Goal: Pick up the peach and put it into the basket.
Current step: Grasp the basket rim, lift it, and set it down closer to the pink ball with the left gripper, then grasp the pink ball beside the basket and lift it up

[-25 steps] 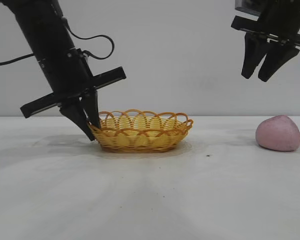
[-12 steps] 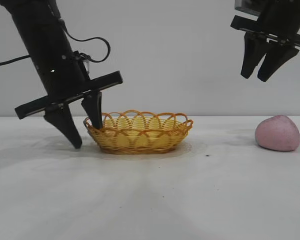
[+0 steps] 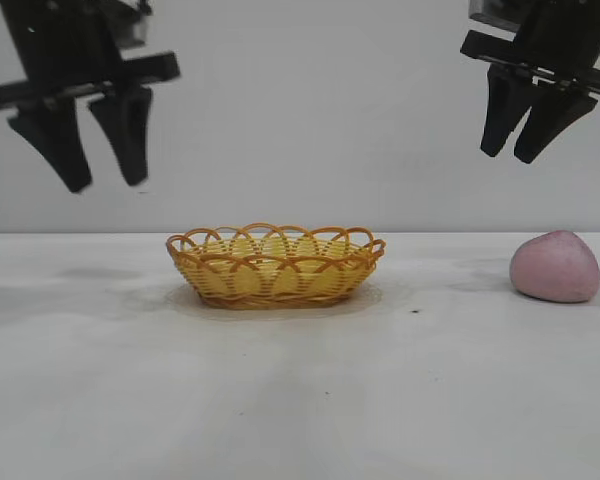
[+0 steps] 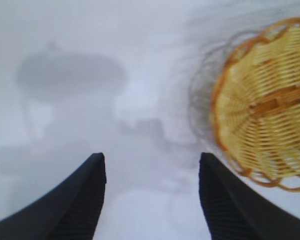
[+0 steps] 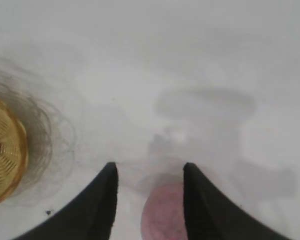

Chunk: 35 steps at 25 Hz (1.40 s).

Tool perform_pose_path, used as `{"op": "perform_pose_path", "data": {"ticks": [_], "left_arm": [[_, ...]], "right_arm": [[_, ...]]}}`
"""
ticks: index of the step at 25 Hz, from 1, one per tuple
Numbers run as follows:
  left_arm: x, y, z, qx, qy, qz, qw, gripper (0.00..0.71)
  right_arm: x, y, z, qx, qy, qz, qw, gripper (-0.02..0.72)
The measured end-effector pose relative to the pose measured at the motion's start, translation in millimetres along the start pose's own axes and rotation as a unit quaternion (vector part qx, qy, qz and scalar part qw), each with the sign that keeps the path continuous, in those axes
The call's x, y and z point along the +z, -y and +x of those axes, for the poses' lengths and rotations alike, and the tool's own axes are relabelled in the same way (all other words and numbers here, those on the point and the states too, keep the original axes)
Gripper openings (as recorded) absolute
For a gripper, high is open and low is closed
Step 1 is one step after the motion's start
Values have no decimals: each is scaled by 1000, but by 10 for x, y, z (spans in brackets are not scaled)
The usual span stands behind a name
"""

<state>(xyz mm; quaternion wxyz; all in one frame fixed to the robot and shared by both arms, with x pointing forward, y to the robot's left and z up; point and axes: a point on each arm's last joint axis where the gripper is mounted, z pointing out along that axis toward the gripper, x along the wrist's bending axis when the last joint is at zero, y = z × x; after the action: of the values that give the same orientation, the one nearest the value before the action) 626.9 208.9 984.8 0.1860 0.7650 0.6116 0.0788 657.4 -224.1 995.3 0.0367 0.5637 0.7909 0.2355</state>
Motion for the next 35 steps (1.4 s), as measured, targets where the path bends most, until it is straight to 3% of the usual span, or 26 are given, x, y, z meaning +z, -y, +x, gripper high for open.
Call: {"op": "perform_pose_path", "data": {"ticks": [6,9,14,19,21,25,30,35], "left_arm": [[-103,57,672,-21,-37,6,999,366],[-270,120,791,-21,-48,1,999,366],[-730,496,648,-14,-66,-69,995,366],[-1175,1297,429,-3,-88,-138,986,366],[-1471,1574,322,7,-98,-188,977,366],[-1911,2126,152,24,-119,-230,966,366],[-2068,2764,29,12,-130,-218,967,366],[-2152,3264,-85,6,-131,-244,961,366]], "right_arm": [[0,-1,1,1,-1,0,1000,260],[0,-2,4,1,-2,-1,1000,260],[0,-2,5,2,-3,-1,1000,260],[0,-5,11,4,-6,-3,1000,260],[0,-9,15,6,-8,-5,1000,260],[-1,-11,17,5,-9,-6,1000,260],[-1,-12,19,5,-10,-7,1000,260],[-1,-13,20,5,-11,-7,1000,260]]}}
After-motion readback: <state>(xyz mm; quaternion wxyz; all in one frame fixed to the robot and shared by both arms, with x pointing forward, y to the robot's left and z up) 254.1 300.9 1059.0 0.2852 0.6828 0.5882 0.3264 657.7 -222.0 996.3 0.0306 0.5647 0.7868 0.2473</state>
